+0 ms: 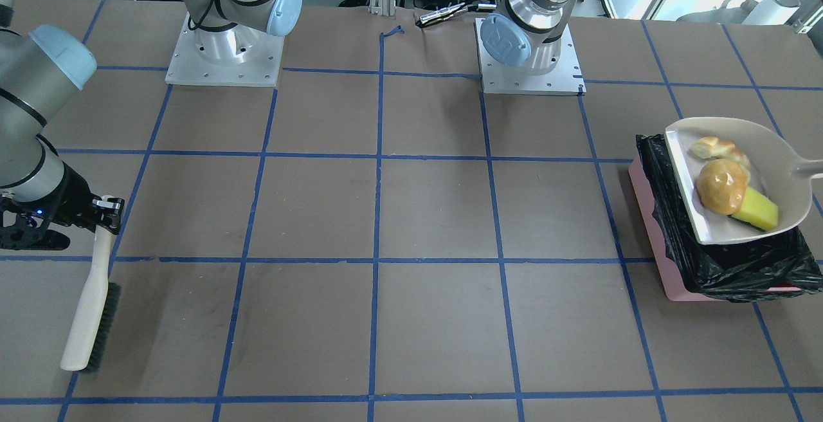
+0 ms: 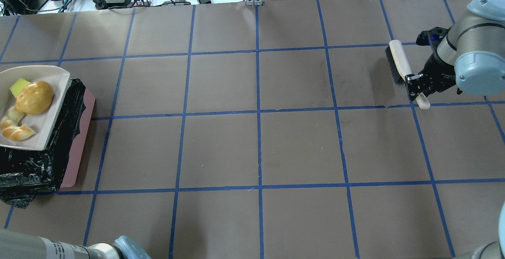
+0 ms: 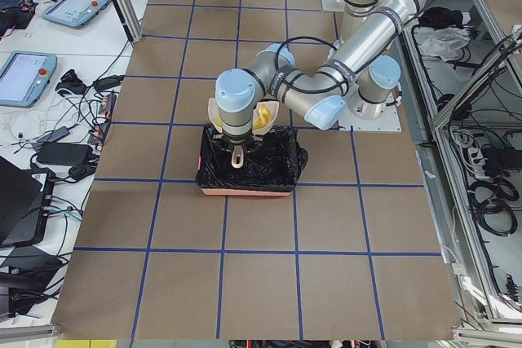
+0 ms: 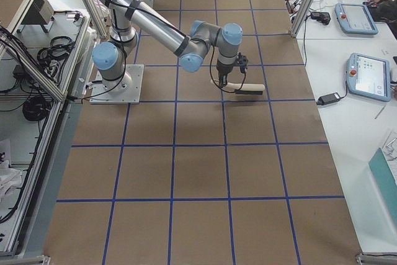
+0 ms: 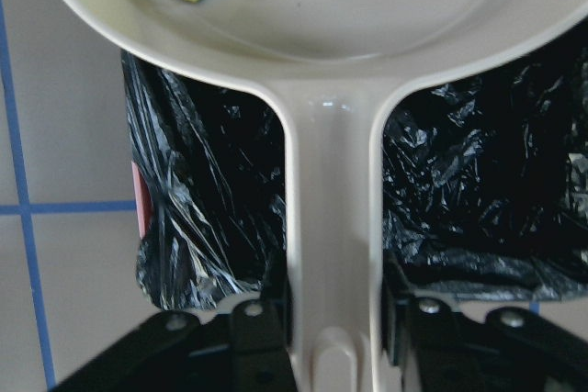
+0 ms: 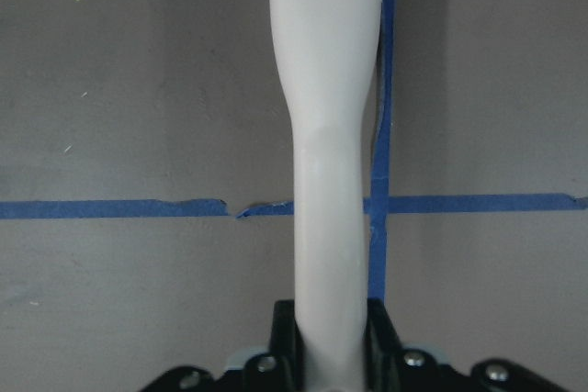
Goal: Sweep and dump trash into bin
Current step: 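Carry the dustpan over the black trash bag with the left gripper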
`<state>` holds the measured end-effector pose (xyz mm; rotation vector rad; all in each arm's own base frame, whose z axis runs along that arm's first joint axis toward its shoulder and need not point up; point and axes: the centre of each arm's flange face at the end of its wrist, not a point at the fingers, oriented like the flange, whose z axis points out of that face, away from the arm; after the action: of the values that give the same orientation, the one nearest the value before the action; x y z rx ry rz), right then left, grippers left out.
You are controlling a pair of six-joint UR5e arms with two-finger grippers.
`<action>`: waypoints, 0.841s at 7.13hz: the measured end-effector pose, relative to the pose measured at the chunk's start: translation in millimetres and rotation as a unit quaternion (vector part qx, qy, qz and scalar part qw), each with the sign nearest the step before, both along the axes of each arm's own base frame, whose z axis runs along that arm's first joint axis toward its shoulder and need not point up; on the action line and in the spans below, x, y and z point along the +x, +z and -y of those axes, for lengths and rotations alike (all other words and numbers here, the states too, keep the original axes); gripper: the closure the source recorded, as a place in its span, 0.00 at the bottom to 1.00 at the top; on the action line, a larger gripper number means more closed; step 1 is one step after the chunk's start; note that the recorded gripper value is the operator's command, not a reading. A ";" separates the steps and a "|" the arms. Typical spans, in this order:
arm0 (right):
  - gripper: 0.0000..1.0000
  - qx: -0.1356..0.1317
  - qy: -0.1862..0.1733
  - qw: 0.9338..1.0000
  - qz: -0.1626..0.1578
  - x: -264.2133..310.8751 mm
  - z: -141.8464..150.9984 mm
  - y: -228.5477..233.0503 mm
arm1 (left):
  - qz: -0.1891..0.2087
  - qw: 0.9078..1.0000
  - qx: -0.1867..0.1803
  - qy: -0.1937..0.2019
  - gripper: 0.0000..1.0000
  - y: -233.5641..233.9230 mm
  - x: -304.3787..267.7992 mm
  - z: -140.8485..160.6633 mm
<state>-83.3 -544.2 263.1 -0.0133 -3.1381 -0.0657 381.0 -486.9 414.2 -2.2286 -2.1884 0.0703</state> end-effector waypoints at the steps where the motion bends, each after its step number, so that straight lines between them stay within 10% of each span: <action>1: 1.00 -0.002 -0.004 1.000 0.006 -4.9 -1.8 -2.5 | 0.014 1.000 0.004 0.003 1.00 7.8 7.9 -8.3; 6: 1.00 0.000 0.008 1.000 0.006 -8.5 -3.5 -13.9 | 0.077 0.997 0.002 0.006 1.00 21.6 27.4 -9.3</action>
<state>-91.8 -540.7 249.2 0.0111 -3.1490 -0.0652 408.4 -477.7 435.8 -2.2907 -2.2740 -0.1108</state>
